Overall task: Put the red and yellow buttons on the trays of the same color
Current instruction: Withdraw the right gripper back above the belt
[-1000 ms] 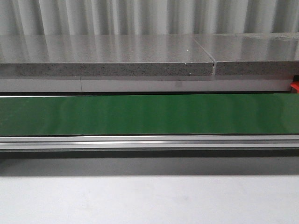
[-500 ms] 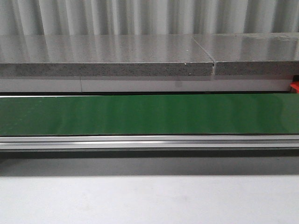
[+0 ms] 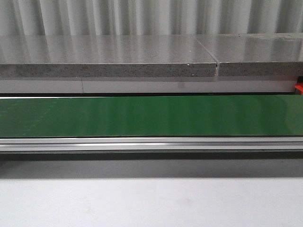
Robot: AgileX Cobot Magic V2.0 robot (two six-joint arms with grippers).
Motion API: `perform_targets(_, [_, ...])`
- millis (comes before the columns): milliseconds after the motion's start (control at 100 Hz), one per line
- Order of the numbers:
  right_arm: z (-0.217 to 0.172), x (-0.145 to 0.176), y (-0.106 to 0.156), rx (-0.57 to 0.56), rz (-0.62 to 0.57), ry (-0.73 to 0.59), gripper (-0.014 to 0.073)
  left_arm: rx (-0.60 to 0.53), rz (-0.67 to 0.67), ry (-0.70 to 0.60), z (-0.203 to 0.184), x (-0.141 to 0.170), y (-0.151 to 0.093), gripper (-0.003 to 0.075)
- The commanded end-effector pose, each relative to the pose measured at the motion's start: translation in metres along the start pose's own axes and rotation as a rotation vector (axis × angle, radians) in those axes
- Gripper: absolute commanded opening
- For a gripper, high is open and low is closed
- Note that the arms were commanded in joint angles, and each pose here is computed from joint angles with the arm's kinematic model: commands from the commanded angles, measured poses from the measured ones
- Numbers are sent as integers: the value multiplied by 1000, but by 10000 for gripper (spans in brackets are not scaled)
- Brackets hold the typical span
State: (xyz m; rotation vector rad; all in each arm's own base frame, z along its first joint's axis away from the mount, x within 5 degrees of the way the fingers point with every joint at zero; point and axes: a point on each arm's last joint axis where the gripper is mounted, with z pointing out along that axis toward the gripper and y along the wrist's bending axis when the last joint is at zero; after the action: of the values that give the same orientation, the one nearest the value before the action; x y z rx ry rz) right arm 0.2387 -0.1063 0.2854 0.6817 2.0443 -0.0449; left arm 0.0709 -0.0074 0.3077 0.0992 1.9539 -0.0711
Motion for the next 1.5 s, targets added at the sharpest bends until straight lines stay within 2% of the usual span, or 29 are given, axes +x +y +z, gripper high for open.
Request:
perform_targets(0, [-33,-18,28,-101,-97,-170,610,11,-9,-92,-4,-14,-1,-21])
perform_targets(140, [-65,-13,60,-238,-254,-237,610,11,-9,-92,-4,-14,-1,-21])
perform_targets(260, [-84,-1,74,-324,-324,-268,610,11,-9,-92,-4,-14,-1,-21])
perform_targets(420, [-105,15,80,-403,-376,-298,610,11,-9,-92,-4,-14,-1,-21])
perform_targets(580, [-118,23,75,-427,-393,-339,604,11,-9,-92,-4,-14,-1,-21])
perform_targets(630, [-121,24,74,-429,-393,-343,571,11,-9,-92,-4,-14,-1,-21])
perform_targets(700, [-122,24,74,-431,-394,-338,470,11,-9,-92,-4,-14,-1,-21])
perform_targets(770, [-122,25,74,-431,-396,-331,312,11,-9,-92,-4,-14,-1,-21])
perform_targets(870, [-122,25,74,-431,-395,-330,21,11,-9,-92,-4,-14,-1,-21])
perform_targets(920, [-122,25,74,-431,-395,-331,-103,11,-9,-92,-4,-14,-1,-21])
perform_targets(940, [-122,25,74,-432,-394,-331,-127,11,-9,-92,-4,-14,-1,-21])
perform_targets(1490, [-122,25,74,-434,-387,-328,-125,11,-9,-92,-4,-14,-1,-21])
